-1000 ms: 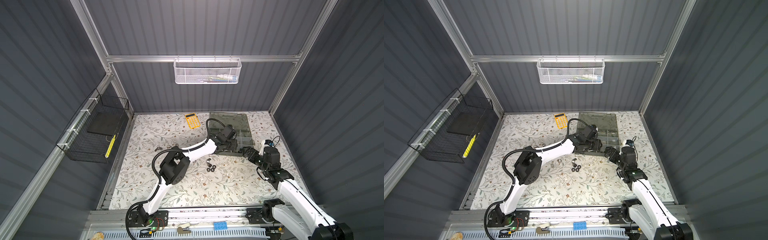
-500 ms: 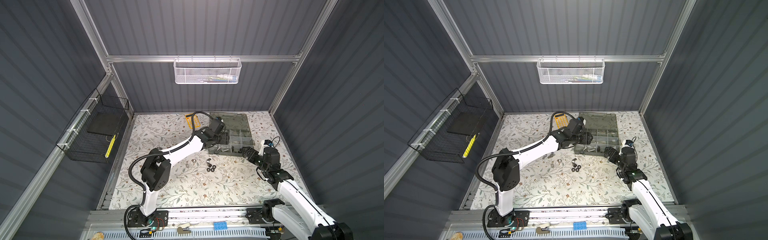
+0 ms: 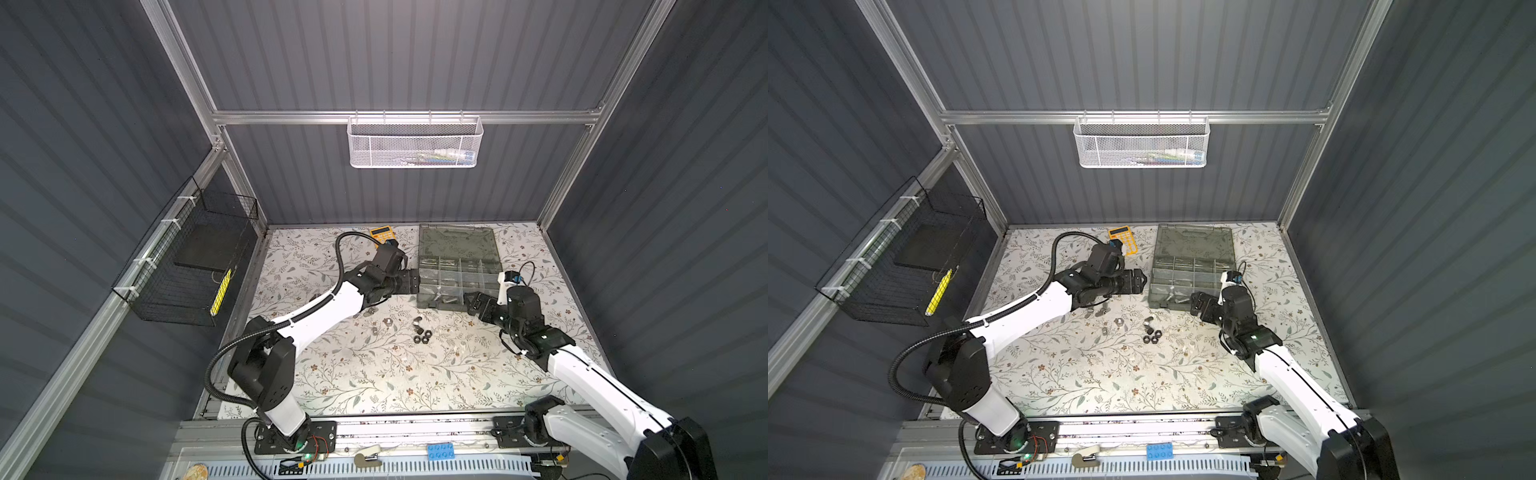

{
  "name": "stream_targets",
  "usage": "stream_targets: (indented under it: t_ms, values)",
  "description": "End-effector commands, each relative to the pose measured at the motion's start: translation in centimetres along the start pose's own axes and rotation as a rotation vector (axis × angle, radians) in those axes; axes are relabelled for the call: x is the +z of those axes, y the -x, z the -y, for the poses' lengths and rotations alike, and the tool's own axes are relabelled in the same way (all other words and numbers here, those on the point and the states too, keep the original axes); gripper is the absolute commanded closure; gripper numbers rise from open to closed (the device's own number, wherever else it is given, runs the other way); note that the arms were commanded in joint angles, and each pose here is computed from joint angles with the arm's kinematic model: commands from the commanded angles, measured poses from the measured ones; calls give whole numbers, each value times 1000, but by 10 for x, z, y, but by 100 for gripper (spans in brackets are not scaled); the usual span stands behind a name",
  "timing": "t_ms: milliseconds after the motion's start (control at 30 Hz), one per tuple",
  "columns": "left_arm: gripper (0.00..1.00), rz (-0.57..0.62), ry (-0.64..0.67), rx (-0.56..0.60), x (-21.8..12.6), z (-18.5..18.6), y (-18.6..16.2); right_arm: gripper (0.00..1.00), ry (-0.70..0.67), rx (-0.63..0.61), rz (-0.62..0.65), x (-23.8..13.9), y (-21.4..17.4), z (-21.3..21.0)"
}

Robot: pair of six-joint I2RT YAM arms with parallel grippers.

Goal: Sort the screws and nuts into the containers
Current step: 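Raise the left gripper over the pile while the right gripper draws back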

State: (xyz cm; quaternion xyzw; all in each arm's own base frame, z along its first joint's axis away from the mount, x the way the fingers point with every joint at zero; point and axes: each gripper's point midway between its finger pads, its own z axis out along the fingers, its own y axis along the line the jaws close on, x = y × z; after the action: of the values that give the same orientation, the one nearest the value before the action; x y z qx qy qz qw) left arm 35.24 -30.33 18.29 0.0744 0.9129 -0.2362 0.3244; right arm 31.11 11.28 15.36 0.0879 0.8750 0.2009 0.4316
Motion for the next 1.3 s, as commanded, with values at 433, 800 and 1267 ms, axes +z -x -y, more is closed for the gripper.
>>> stream_targets:
  t_ms: [433,800,1267]
  values:
    - [0,-26,72,-186,-29,-106,-25,1,58,-257,-223,49,-36,-87]
    - [7,-75,168,-341,4,-182,-34,1,159,-510,-293,84,-63,-153]
    - [49,-147,294,-319,26,-219,-49,1,225,-497,-294,75,-85,-157]
